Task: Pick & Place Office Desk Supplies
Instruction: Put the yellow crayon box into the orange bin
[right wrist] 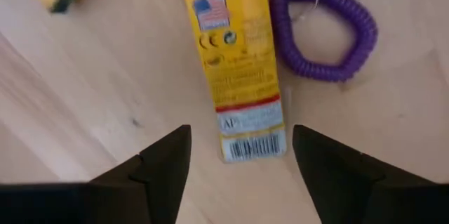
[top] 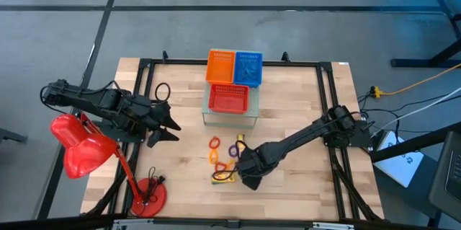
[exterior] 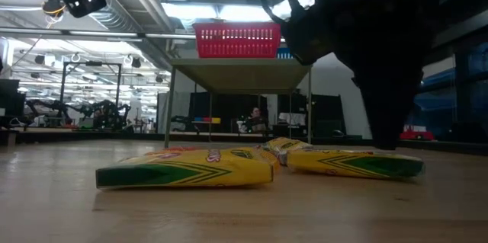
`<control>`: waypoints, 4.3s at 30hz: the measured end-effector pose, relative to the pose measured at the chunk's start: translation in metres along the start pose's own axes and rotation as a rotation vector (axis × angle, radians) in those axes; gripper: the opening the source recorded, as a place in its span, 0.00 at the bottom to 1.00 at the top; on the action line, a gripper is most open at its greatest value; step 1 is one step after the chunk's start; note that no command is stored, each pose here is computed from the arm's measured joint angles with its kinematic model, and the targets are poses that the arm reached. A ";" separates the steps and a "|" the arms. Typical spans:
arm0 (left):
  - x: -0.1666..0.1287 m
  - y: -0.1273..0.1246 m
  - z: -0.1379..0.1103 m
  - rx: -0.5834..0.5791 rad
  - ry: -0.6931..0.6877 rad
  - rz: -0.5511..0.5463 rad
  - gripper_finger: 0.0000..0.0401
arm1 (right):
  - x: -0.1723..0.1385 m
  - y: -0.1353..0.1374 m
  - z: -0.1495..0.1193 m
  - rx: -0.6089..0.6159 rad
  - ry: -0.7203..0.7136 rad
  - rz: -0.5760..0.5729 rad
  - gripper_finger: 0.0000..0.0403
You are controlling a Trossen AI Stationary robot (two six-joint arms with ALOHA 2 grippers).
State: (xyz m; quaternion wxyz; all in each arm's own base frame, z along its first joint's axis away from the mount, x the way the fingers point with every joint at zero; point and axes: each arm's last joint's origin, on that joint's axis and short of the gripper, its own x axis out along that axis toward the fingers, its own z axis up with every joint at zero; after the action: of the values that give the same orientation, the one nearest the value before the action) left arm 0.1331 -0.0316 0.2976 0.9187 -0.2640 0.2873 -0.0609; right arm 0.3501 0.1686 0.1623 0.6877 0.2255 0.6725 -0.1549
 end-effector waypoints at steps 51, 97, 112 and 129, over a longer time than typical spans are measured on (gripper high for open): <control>0.004 -0.016 0.012 -0.050 -0.109 -0.145 0.60 | -0.114 0.058 0.025 -0.138 -0.377 0.190 0.19; 0.085 -0.022 0.039 -0.399 -0.009 -0.376 0.60 | -0.157 0.048 0.042 -0.126 -0.460 0.215 0.19; 0.102 -0.013 0.039 -0.426 -0.036 -0.296 0.60 | -0.159 0.047 0.048 -0.093 -0.504 0.222 0.19; 0.113 -0.007 0.045 -0.483 -0.092 -0.271 0.60 | -0.159 0.039 0.059 -0.112 -0.518 0.202 0.19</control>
State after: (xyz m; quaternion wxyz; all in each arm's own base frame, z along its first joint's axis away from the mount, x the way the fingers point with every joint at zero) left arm 0.2519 -0.0469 0.2765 0.8249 -0.5137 0.2135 -0.1008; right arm 0.4132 0.1569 0.3245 0.8598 0.2060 0.4562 -0.1009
